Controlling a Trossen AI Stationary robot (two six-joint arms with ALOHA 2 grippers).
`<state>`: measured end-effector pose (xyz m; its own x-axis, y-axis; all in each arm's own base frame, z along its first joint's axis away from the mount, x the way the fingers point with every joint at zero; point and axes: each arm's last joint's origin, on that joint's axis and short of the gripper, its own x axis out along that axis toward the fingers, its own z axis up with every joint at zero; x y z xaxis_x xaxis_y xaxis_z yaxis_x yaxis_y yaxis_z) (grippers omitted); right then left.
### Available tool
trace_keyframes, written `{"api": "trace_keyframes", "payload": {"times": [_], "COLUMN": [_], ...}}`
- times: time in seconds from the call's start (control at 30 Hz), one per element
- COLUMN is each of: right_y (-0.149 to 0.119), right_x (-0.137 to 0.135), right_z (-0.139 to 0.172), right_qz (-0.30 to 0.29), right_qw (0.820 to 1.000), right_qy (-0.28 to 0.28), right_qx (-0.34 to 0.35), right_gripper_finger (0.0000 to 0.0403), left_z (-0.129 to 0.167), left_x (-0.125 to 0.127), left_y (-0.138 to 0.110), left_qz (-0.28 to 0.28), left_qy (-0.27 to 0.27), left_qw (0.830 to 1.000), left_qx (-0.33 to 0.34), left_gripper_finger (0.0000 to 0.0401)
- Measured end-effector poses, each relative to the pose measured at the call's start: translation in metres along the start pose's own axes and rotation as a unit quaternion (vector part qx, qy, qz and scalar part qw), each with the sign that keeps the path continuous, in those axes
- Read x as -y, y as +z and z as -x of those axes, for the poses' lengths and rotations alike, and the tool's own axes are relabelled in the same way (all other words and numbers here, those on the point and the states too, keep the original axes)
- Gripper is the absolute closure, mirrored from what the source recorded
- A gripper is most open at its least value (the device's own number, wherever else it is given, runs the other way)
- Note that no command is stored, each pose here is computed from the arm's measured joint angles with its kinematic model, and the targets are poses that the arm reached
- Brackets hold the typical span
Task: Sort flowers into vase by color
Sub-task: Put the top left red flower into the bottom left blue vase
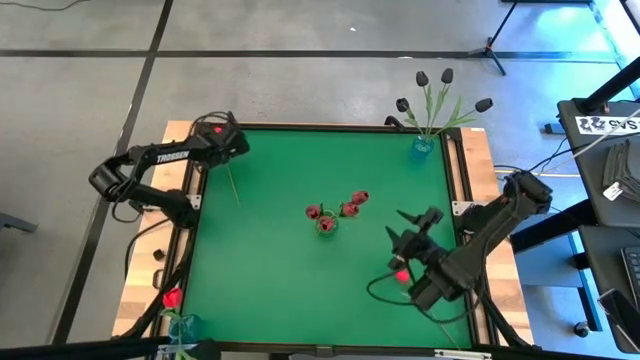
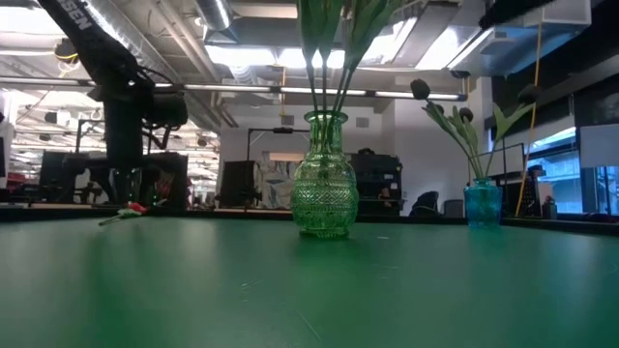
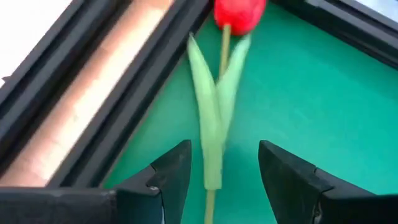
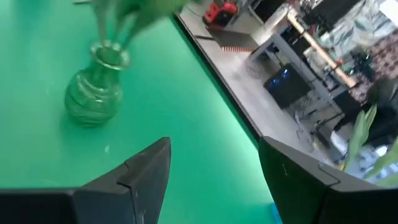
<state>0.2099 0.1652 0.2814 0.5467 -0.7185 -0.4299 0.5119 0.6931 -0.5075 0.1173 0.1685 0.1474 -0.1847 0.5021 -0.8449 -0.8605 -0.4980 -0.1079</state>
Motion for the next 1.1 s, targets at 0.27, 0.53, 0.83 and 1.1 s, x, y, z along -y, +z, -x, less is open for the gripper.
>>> {"api": "trace_keyframes", "payload": {"times": [0.27,0.53,0.83,1.1], "right_y": [-0.011,-0.010,-0.010,-0.011], "right_x": [0.021,0.019,0.018,0.017], "right_z": [-0.030,-0.033,-0.033,-0.033], "right_qz": [-0.038,-0.041,-0.043,-0.048], "right_qw": [0.999,0.999,0.998,0.998], "right_qy": [-0.030,-0.028,-0.026,-0.013], "right_qx": [-0.022,-0.022,-0.026,-0.048], "right_gripper_finger": [0.0159,0.0159,0.0159,0.0159], "left_z": [-0.015,-0.021,-0.020,-0.001], "left_x": [-0.001,0.003,0.004,0.012], "left_y": [0.000,-0.010,-0.014,-0.028], "left_qz": [-0.008,-0.041,-0.050,-0.097], "left_qy": [0.018,0.036,0.037,-0.017], "left_qw": [0.999,0.998,0.998,0.995], "left_qx": [-0.040,-0.033,-0.034,-0.030], "left_gripper_finger": [0.0220,0.0224,0.0360,0.0393]}}
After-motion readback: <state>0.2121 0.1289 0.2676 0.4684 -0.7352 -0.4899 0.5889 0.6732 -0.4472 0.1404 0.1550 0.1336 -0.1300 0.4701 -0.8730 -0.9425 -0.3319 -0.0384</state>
